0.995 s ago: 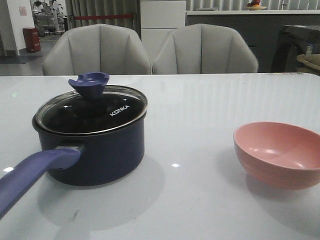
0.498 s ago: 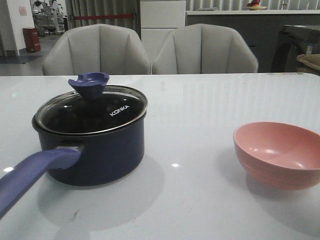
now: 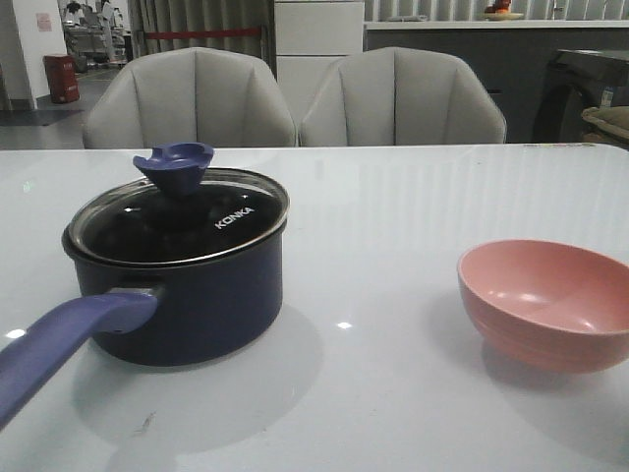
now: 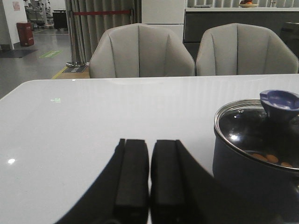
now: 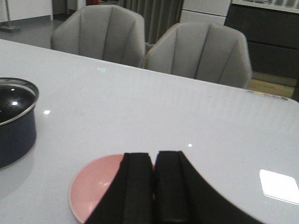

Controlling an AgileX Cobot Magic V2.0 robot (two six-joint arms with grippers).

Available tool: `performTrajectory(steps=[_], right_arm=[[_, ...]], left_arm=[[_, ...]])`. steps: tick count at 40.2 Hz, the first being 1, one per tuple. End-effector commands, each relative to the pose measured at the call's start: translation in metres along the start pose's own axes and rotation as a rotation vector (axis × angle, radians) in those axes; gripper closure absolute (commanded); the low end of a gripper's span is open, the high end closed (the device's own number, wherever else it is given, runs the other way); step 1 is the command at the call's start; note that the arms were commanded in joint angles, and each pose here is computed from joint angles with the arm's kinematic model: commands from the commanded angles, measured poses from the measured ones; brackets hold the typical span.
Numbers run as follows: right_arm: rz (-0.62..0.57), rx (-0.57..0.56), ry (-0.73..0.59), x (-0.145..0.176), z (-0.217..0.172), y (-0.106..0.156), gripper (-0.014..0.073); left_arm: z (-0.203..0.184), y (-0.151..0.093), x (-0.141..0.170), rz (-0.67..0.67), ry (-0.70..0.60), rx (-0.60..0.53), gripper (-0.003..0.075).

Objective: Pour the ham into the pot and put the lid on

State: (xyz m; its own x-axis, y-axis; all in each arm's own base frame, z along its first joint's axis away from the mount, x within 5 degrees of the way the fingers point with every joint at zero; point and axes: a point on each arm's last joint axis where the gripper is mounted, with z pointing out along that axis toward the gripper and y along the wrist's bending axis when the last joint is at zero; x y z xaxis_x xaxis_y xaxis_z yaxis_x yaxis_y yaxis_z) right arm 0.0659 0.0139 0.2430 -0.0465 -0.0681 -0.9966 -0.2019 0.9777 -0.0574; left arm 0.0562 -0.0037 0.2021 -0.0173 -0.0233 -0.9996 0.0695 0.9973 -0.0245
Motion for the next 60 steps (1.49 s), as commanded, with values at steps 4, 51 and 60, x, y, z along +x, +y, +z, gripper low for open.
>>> performTrajectory(steps=[4,51,60], right_arm=[[0.022,0.098,-0.165,0.006,-0.012,-0.005,0.0456],[0.081,0.091,-0.212,0.035,-0.011,-0.003,0.0456],[0.081,0.091,-0.212,0.035,-0.011,-0.003,0.0456]], left_arm=[[0.0,0.0,0.002,-0.019,-0.073,0.006,0.0599],[0.0,0.0,0.002,-0.019,-0.073,0.006,0.0599],[0.0,0.0,0.002,-0.019,-0.073,0.006,0.0599]])
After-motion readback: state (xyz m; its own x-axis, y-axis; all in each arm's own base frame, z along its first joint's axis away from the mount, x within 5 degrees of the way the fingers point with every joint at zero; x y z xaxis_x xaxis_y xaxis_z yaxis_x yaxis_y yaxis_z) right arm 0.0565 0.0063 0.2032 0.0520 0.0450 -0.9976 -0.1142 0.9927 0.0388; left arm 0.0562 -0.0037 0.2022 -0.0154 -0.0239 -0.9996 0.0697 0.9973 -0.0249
